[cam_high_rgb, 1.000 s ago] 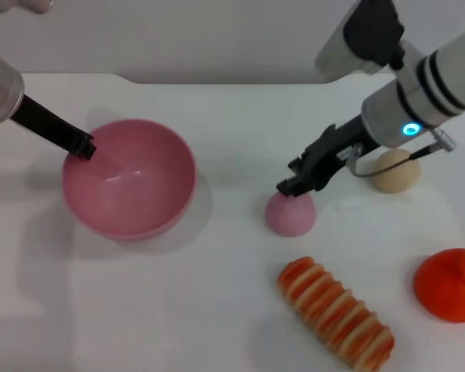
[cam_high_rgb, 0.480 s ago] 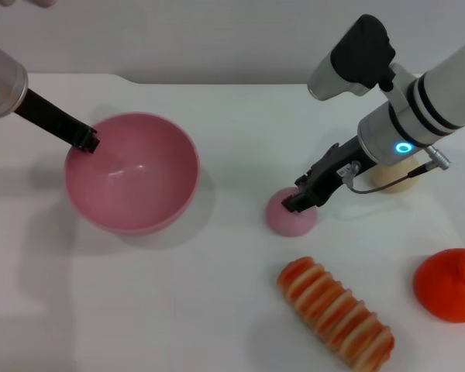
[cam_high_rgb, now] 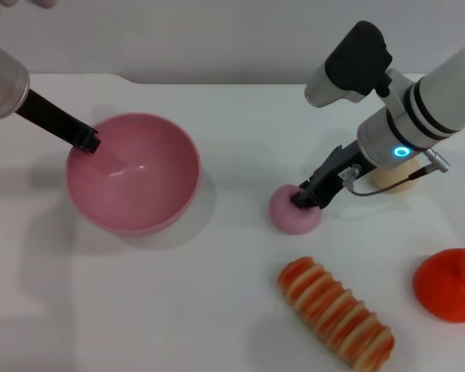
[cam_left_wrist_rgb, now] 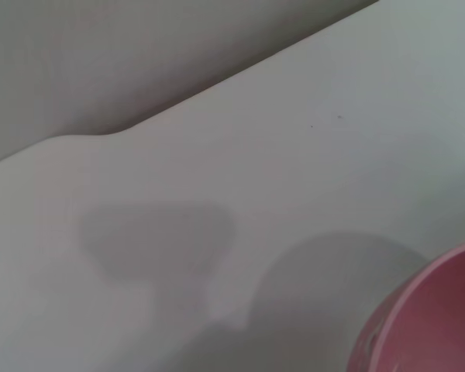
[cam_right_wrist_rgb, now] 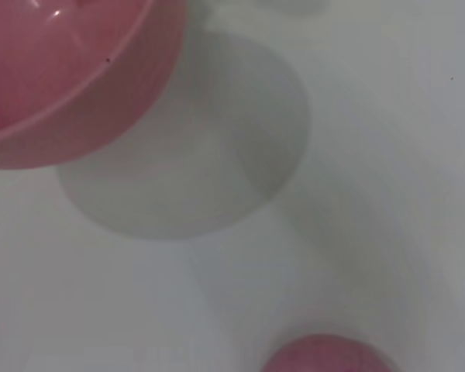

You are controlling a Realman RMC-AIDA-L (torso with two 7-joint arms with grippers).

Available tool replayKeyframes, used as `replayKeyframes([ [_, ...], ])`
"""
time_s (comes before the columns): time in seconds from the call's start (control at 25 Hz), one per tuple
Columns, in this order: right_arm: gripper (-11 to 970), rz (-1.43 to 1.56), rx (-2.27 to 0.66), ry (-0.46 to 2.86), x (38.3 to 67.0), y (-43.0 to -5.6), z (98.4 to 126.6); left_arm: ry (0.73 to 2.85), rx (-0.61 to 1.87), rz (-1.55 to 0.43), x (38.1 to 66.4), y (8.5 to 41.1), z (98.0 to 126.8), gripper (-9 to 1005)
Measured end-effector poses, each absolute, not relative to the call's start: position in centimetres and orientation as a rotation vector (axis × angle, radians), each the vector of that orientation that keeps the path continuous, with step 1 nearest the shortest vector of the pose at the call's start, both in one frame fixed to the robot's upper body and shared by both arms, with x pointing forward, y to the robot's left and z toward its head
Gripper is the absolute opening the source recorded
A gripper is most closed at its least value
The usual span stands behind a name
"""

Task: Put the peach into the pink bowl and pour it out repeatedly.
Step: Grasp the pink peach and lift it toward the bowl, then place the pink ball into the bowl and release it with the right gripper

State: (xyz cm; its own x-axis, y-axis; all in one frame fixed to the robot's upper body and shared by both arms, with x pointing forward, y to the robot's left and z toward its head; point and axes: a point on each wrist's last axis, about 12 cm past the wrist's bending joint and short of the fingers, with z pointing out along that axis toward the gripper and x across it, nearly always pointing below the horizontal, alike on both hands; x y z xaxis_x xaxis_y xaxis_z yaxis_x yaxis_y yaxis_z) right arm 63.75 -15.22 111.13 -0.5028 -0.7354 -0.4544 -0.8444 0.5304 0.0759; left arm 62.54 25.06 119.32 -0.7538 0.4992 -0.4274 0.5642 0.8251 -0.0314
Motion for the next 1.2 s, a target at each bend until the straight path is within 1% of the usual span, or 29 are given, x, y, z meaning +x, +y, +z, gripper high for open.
replayKeyframes([
  [0.24, 113, 0.415, -1.300, 2.402, 63.7, -15.3, 111.1, 2.603, 0.789, -0.224, 62.4, 25.1, 119.1, 41],
  [0.4, 80, 0.411, -1.273, 2.371, 63.9, -15.6, 112.1, 2.603, 0.792, -0.225, 62.4, 25.1, 119.0, 41],
  [0.48, 63, 0.403, -1.242, 2.337, 64.2, -16.0, 113.3, 2.602, 0.792, -0.226, 62.4, 25.1, 119.0, 41],
  [0.6, 38, 0.355, -1.169, 2.240, 64.4, -16.9, 116.5, 2.599, 0.801, -0.228, 62.4, 24.9, 119.0, 41],
  [0.64, 30, 0.330, -1.127, 2.155, 64.3, -17.3, 118.9, 2.598, 0.805, -0.231, 62.4, 24.8, 119.0, 41],
  [0.68, 34, 0.330, -1.127, 2.155, 64.3, -17.3, 118.9, 2.596, 0.809, -0.233, 62.4, 24.7, 119.0, 41],
  [0.8, 46, 0.347, -1.092, 2.004, 63.7, -16.9, 122.7, 2.588, 0.826, -0.242, 62.4, 24.1, 119.2, 41],
  [0.92, 58, 0.390, -1.122, 1.885, 62.8, -15.8, 125.0, 2.583, 0.845, -0.247, 62.5, 23.6, 119.3, 41],
  [1.04, 69, 0.462, -1.204, 1.798, 61.8, -14.0, 125.6, 2.574, 0.864, -0.258, 62.6, 23.0, 119.4, 41],
  [1.2, 85, 0.524, -1.318, 1.743, 60.8, -11.5, 125.1, 2.567, 0.878, -0.261, 62.7, 22.4, 119.6, 41],
])
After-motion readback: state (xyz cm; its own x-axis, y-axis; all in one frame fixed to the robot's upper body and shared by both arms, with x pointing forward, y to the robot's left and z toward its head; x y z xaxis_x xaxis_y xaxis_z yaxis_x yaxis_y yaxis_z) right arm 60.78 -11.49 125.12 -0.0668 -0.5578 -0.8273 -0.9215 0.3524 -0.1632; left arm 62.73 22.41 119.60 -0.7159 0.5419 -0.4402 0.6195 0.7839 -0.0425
